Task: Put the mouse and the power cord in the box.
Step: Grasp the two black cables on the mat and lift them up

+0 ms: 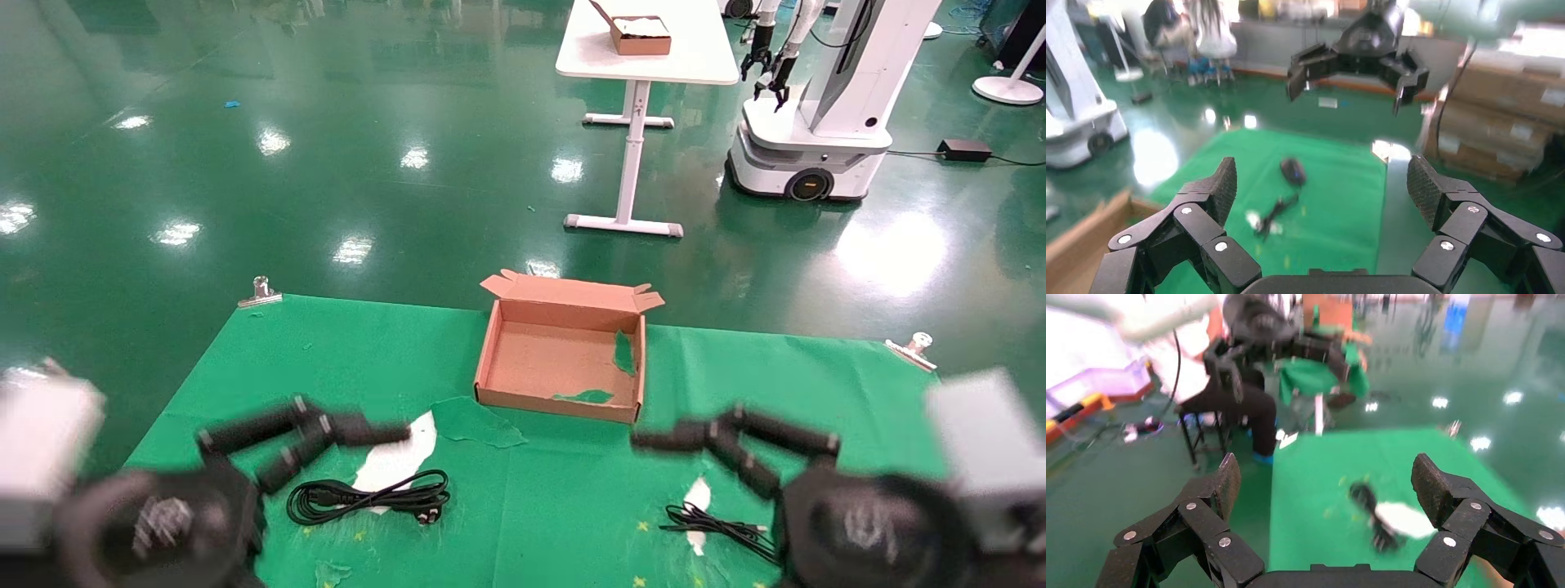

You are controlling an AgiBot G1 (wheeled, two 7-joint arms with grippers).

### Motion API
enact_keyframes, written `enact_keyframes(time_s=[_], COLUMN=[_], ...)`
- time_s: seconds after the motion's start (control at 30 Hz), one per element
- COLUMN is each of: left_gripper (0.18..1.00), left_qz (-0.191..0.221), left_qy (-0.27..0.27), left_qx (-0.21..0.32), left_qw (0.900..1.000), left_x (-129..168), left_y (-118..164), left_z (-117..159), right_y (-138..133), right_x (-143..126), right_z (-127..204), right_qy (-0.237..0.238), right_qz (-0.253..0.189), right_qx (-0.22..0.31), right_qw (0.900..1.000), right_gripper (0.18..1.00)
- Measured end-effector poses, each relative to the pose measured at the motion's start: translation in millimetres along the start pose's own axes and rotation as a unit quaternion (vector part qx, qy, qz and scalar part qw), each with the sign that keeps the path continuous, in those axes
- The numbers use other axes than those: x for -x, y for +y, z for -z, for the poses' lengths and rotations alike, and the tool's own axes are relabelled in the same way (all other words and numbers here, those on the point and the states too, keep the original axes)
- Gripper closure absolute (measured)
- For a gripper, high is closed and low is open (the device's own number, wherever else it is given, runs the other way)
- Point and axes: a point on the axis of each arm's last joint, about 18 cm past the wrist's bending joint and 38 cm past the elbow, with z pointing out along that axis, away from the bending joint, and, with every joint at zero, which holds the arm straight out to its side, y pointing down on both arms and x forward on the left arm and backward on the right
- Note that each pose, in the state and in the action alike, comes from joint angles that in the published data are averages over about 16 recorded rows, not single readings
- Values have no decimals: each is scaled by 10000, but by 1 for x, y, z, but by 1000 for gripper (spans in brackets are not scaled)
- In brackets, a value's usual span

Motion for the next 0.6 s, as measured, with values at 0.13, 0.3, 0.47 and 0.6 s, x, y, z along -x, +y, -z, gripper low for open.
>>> enact_keyframes(time_s=[0.13, 0.3, 0.47, 0.6], left_gripper=[184, 184, 184, 184], left_qz=[29, 4, -33, -63], left_qy=[-52, -154, -239, -276], left_qx=[829, 1852, 2460, 2650], left_qw=[9965, 9826, 9690, 9638], left_x=[14, 35, 53, 60], left_y=[26, 55, 68, 73], left_z=[-11, -21, -28, -32], right_y=[19, 38, 44, 46], right_x=[-5, -15, -26, -30], right_z=[-3, -5, -8, -10], right_qy=[99, 288, 444, 503], right_qz=[-146, -252, -249, -271], right_qx=[636, 1441, 1951, 2104], right_qw=[9978, 9888, 9795, 9759], right_gripper=[178, 178, 178, 178])
